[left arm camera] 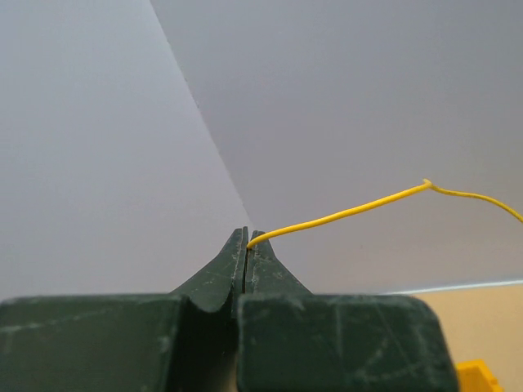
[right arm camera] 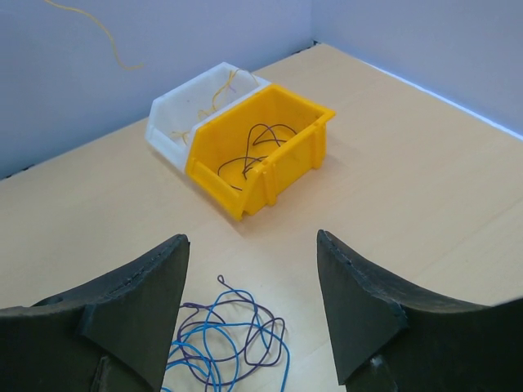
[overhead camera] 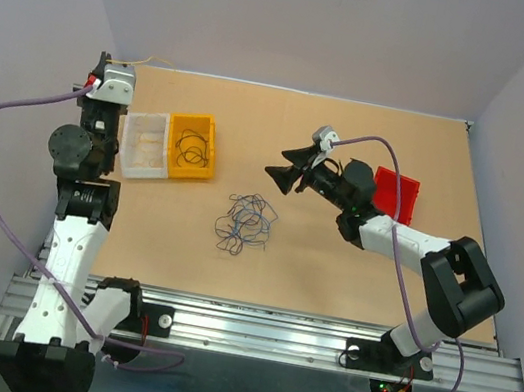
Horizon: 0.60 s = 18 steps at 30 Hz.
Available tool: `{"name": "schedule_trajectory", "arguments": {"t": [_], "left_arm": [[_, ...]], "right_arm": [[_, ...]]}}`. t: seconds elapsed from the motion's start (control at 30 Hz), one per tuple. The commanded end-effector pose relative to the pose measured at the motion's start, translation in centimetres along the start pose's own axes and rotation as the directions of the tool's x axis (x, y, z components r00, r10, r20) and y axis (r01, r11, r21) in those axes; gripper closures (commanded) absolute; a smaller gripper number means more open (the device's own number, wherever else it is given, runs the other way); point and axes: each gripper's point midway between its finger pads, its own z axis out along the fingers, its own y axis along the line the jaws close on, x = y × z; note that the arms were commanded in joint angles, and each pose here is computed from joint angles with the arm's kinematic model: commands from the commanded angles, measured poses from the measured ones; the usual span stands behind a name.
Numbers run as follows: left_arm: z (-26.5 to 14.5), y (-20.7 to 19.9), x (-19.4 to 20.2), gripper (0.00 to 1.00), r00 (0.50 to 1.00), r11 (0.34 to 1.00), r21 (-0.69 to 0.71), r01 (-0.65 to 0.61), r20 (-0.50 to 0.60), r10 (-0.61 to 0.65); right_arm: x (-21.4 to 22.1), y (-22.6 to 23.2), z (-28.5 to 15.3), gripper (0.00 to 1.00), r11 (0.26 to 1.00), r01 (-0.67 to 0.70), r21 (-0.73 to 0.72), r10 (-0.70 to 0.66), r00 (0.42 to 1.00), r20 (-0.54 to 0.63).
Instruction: Untangle the cables
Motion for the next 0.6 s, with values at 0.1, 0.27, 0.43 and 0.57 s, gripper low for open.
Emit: {"name": "schedule_trajectory", "arguments": {"t": [0.1, 0.27, 0.43, 0.57], "left_arm": [[2.1, 0.5, 0.7, 1.00, 0.993, 0.998, 0.005, -0.059, 0.101, 0.058], [5.4, -0.1, 4.5, 1.00, 0.998, 0.999, 0.044, -0.008, 0.057, 0.005], [7.3, -0.6, 5.9, 1.00, 0.999, 0.998, 0.055, 0.034, 0.034, -0.036], [8.1, -1.2, 6.5, 1.00, 0.998, 0.995, 0.084, 0.061, 0.019, -0.063]], "right_arm": [[-1.3, 0.6, 0.3, 0.31, 1.000, 0.015, -0.017, -0.014, 0.999, 0.051], [-1.3, 0.4, 0.3, 0.31, 1.000, 0.017, -0.010, -0.017, 0.999, 0.051], [-1.4, 0.3, 0.2, 0.30, 1.000, 0.021, -0.003, -0.020, 0.998, 0.053], [-1.3, 0.3, 0.2, 0.30, 1.000, 0.021, -0.001, -0.020, 0.998, 0.053]]}}
